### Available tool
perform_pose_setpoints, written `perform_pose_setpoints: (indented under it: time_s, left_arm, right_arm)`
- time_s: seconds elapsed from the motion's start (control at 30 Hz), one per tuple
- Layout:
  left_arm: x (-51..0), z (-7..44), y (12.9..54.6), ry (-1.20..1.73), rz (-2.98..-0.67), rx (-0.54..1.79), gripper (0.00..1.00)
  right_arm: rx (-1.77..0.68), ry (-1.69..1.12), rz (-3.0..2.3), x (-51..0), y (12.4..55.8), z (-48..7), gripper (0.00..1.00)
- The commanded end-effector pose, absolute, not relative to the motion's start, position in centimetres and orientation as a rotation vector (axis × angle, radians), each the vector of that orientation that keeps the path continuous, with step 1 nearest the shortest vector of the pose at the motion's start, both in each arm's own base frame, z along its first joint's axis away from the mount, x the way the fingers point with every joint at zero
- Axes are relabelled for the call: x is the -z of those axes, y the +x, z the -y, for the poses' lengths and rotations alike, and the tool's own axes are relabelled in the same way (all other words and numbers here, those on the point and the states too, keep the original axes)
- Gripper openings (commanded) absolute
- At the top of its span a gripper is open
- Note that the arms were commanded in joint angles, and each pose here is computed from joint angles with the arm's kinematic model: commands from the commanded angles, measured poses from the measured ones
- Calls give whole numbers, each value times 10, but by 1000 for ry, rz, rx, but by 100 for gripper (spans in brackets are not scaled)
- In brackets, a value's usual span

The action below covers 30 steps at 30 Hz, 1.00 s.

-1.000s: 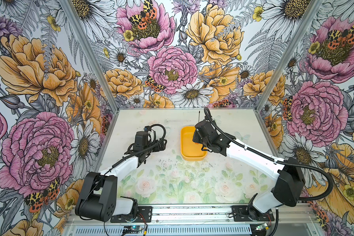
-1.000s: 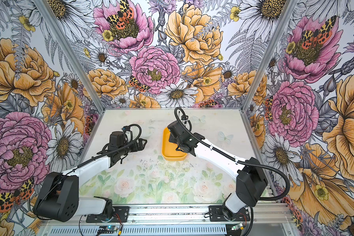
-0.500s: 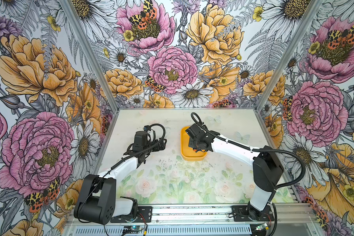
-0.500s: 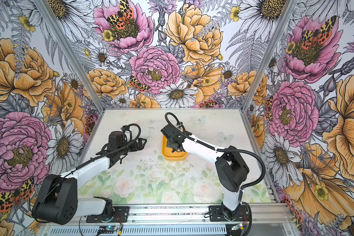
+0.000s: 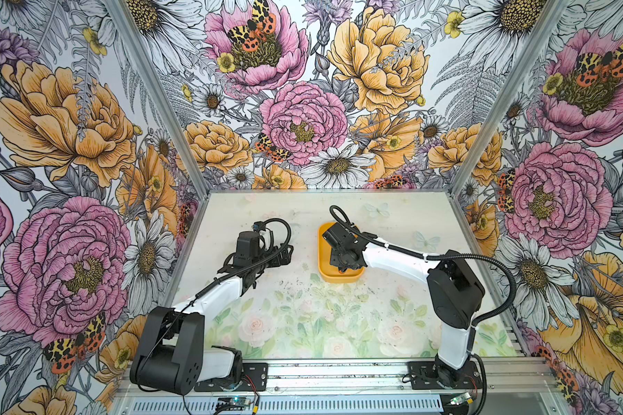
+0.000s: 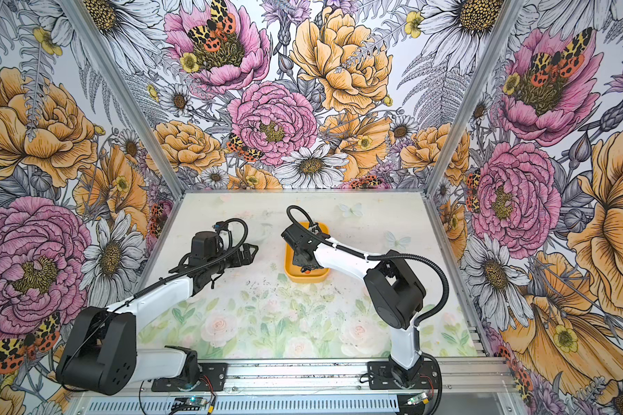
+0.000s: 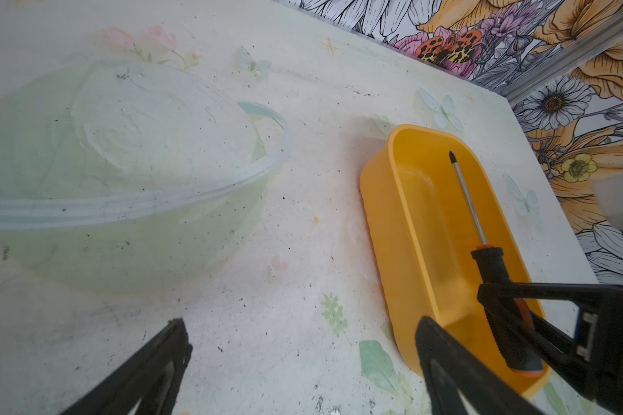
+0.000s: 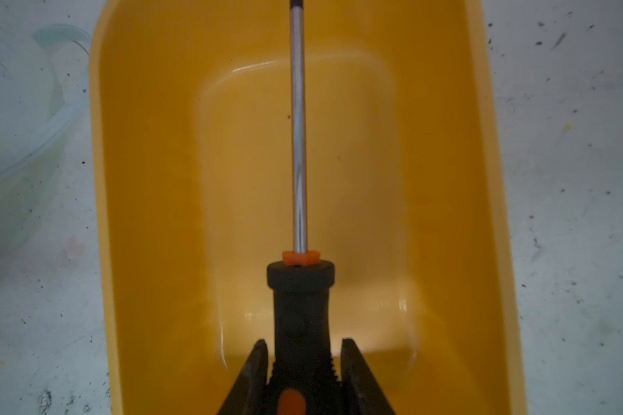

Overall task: Put the screwdriver in the bin
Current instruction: 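Lower the screwdriver into the yellow bin and open the right gripper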

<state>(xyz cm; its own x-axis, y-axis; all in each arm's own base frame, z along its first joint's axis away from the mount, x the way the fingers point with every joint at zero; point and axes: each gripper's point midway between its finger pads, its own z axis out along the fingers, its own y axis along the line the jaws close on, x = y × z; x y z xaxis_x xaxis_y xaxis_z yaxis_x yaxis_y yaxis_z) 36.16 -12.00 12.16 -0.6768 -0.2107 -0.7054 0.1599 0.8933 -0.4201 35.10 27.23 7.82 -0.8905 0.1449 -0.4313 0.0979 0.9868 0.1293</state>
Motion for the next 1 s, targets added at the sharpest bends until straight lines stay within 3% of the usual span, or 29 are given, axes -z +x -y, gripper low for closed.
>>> perform_pose_setpoints:
  time_s: [0.0, 0.97]
  left_arm:
    - [-123, 121, 360, -26, -2233, 573, 99]
    - [-116, 121, 362, -28, -2253, 564, 99]
  right_arm:
    - [-166, 202, -2673, -79, 359, -277, 0]
    - [-118, 167, -2752, -41, 367, -278, 4]
